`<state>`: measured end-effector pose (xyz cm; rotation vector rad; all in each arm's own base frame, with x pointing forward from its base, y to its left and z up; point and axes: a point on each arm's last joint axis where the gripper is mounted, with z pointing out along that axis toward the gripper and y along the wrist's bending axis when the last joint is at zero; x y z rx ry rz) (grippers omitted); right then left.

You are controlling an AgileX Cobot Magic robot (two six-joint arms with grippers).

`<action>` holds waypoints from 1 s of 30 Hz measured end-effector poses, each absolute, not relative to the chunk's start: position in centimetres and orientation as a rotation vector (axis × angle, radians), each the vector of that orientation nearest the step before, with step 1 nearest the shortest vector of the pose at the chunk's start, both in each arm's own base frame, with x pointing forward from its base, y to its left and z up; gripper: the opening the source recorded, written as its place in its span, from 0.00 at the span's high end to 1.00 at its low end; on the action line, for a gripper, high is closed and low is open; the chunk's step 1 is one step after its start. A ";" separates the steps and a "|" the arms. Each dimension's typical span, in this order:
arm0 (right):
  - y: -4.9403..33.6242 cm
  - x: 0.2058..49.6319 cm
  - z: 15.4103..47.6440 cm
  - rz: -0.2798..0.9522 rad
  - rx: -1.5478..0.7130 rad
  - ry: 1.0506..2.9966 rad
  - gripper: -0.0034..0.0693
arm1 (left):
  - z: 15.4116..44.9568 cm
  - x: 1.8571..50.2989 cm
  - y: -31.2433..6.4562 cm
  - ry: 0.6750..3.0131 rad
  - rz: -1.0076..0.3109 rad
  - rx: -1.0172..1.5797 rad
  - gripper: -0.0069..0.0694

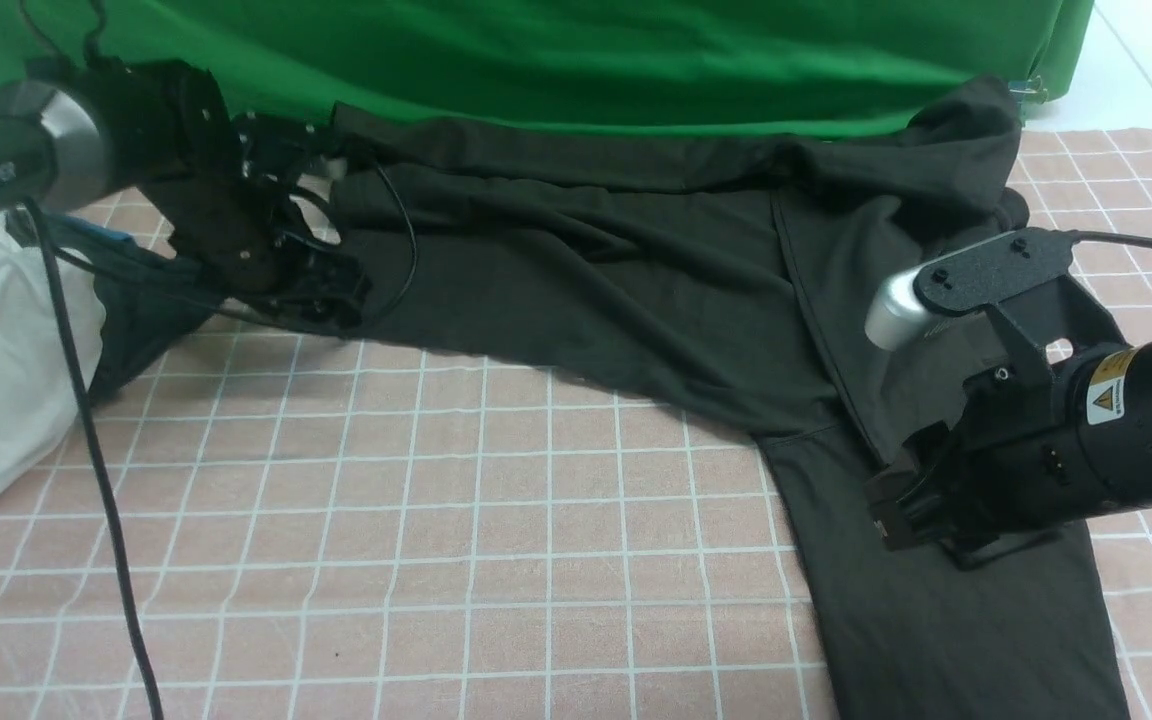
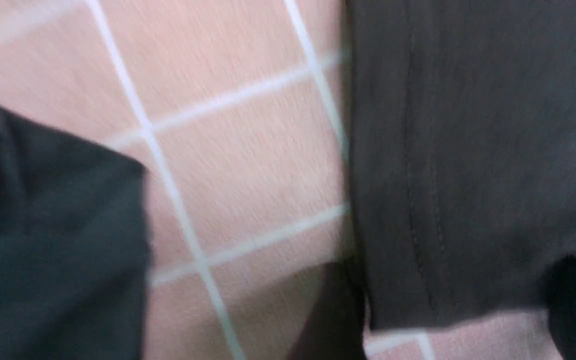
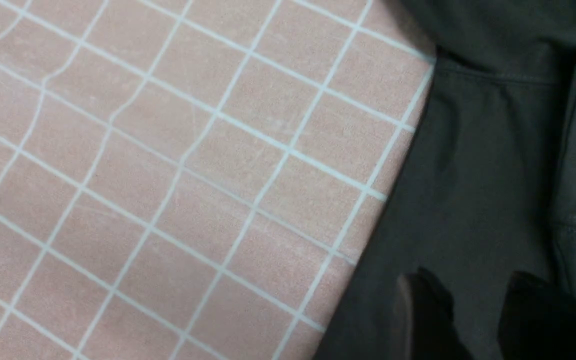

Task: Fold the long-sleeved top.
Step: Spread the long sleeves with your arms and place them on the tabletop

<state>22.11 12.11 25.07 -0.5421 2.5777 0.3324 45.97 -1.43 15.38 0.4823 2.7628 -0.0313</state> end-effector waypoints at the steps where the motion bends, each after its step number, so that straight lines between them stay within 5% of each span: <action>1: 12.1 22.1 25.1 0.332 -0.542 2.578 0.60 | 15.2 46.0 -1.4 2.768 -0.033 0.482 0.25; 3: 12.1 22.1 25.1 0.332 -0.542 2.578 0.60 | 15.2 46.0 -1.4 2.768 -0.036 0.480 0.29; 10: 12.0 21.8 24.9 0.322 -0.560 2.618 0.60 | 15.4 45.9 -1.5 2.771 -0.036 0.484 0.80; 18: 11.7 19.8 25.3 0.250 -0.707 2.778 0.60 | 21.2 43.8 -1.5 2.761 -0.043 0.495 0.84; 22: 13.2 16.3 23.9 0.237 -0.969 2.813 0.59 | 24.4 42.4 -1.5 2.743 -0.042 0.488 0.84; 26: 14.5 12.3 21.4 0.190 -1.361 2.767 0.45 | 25.0 41.9 -1.6 2.773 -0.052 0.494 0.84; 30: 14.7 8.4 18.8 0.073 -1.738 2.621 0.13 | 24.9 41.7 -1.5 2.793 -0.056 0.496 0.84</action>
